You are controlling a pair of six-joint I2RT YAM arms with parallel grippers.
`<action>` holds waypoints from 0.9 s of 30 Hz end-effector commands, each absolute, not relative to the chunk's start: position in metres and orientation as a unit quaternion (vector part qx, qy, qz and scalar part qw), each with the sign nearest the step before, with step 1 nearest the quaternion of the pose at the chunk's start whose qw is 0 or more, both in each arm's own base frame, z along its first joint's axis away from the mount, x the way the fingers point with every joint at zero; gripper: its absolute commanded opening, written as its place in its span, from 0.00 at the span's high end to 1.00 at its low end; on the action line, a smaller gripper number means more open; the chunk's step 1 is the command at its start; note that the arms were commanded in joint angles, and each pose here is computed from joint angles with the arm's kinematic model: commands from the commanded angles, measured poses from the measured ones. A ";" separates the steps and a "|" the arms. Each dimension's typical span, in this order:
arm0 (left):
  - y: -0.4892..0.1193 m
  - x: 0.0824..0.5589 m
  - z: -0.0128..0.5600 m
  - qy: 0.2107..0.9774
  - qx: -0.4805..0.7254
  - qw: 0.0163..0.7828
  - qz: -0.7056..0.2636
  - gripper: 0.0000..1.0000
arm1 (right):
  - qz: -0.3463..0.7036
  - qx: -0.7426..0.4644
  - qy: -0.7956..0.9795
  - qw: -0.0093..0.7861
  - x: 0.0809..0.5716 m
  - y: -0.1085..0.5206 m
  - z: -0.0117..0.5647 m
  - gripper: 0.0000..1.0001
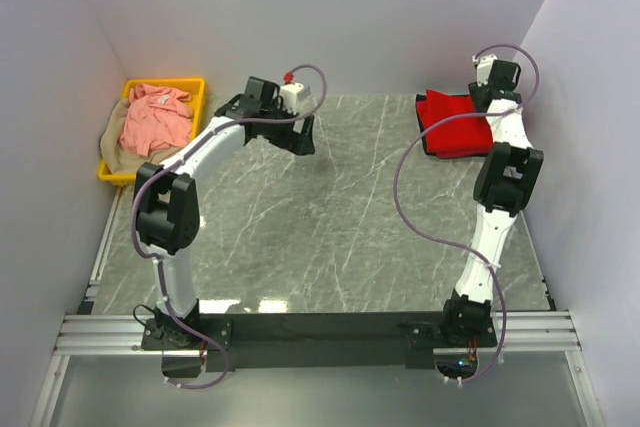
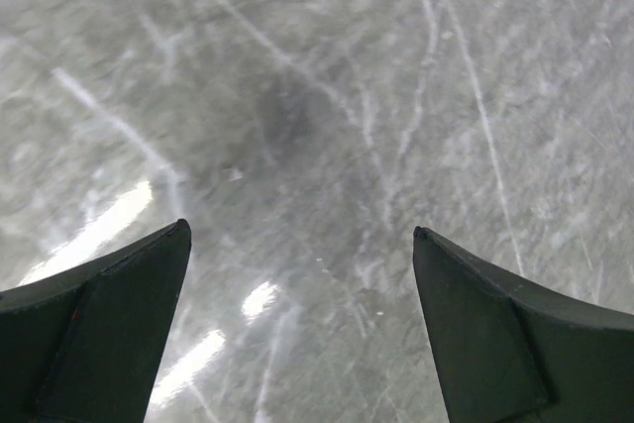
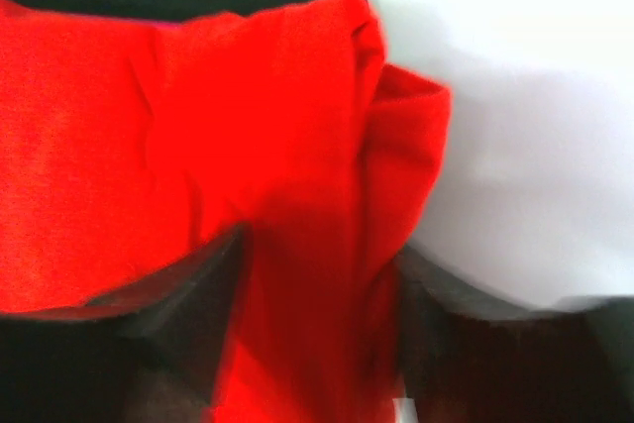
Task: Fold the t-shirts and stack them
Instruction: Neatly place the folded tshirt to the corner
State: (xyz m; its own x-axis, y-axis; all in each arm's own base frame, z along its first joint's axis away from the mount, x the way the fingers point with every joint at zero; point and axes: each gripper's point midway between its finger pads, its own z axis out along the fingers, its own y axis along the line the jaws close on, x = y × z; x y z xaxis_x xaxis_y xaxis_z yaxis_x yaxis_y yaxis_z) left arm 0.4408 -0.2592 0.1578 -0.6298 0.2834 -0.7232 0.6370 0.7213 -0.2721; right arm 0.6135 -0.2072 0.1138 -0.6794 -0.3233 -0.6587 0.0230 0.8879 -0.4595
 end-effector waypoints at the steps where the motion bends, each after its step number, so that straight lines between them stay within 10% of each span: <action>1: -0.244 0.448 0.187 0.858 0.242 0.372 -0.258 0.01 | -0.274 -0.046 0.848 0.452 0.608 -0.227 0.193 0.30; 15: -0.203 0.445 0.235 0.838 0.180 0.465 -0.223 0.01 | -0.154 0.026 0.829 0.538 0.591 -0.198 0.277 0.09; 27: -0.157 0.478 0.289 0.836 0.088 0.489 -0.231 0.01 | 0.097 -0.099 0.852 0.505 0.536 0.016 0.290 0.09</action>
State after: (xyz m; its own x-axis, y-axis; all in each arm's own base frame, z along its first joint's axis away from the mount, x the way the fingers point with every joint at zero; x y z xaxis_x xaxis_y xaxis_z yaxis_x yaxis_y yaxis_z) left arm 0.4712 -0.1616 0.2618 -0.5155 -0.0502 -0.8554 0.3872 0.8769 -0.2848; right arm 0.5683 -0.0676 0.2658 -0.4708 -0.0417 -0.8812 -0.0939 0.9956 0.0031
